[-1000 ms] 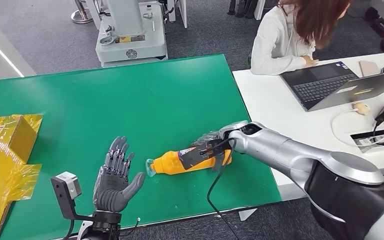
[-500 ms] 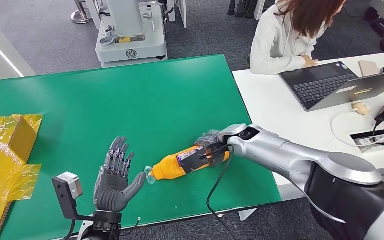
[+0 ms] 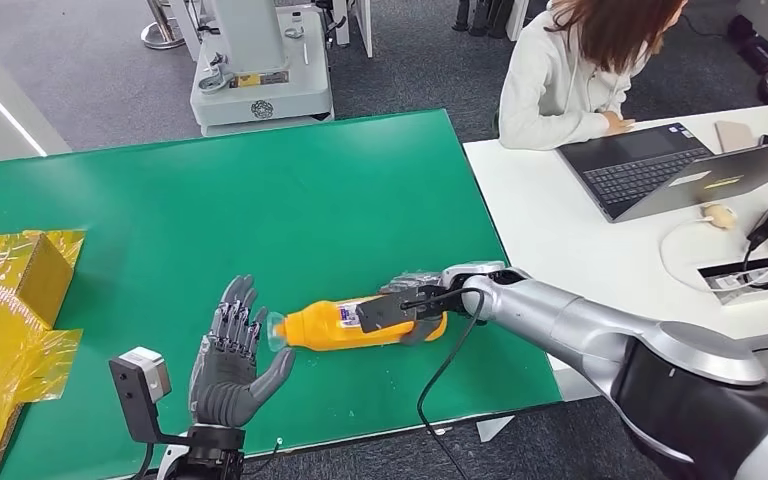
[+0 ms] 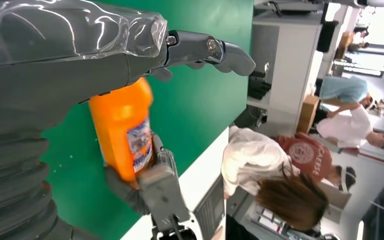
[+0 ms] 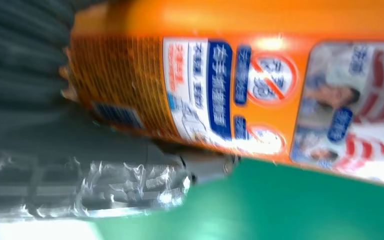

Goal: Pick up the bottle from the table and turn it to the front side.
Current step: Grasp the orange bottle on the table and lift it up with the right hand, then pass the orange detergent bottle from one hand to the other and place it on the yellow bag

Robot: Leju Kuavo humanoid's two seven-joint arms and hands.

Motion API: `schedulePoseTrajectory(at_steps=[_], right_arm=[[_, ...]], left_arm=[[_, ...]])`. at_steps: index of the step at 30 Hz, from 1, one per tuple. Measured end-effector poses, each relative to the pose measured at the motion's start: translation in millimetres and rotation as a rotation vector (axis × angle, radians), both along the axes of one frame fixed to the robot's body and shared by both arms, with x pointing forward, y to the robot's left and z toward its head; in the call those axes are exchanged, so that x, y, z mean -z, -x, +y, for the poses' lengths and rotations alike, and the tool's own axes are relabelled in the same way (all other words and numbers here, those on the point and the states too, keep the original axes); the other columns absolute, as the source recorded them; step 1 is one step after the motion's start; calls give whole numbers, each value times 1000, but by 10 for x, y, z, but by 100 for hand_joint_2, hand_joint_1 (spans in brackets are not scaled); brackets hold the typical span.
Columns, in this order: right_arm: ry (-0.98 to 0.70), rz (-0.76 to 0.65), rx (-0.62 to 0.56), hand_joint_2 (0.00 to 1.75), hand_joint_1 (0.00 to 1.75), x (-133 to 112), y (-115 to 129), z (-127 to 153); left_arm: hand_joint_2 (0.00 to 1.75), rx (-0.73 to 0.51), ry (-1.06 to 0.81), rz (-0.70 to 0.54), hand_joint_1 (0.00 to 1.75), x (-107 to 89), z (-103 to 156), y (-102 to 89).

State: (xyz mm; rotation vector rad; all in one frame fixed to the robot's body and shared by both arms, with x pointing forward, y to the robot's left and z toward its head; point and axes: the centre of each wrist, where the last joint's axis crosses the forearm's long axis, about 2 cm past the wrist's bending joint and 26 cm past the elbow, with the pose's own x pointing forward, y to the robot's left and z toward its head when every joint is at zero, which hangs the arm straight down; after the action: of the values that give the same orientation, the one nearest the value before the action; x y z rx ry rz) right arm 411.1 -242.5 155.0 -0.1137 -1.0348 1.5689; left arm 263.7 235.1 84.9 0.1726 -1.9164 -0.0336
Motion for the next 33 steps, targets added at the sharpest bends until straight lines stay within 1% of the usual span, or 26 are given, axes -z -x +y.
schedulePoseTrajectory(at_steps=[4,6,9,11,14,18,22,25,29,33], right_arm=[[-448,285,153,175,175,278,268,-39],[-624,391,212,175,175,412,432,-66],[-808,510,278,175,175,584,663,-110],[-892,572,313,175,175,683,799,-127],[-948,623,340,175,175,785,948,-135],[-987,663,355,175,175,853,1074,-126],[-1010,692,358,175,175,953,1252,-95],[-1019,689,368,175,175,988,1322,-88],[-1015,602,370,175,175,1017,1388,-96],[-1020,427,310,175,175,953,1348,-98]], left_arm=[[175,-39,-38,7,0,51,12,107],[175,-57,-56,4,0,75,22,155],[175,-79,-84,-3,0,111,41,215],[175,-86,-98,-6,0,128,48,242],[175,-85,-108,-9,0,136,44,255],[175,-95,-119,-13,0,141,45,268],[175,-100,-123,-13,0,151,44,313],[175,-99,-124,-13,0,151,41,331],[175,-78,-128,-13,0,146,16,340],[175,10,-133,-5,0,103,-32,282]])
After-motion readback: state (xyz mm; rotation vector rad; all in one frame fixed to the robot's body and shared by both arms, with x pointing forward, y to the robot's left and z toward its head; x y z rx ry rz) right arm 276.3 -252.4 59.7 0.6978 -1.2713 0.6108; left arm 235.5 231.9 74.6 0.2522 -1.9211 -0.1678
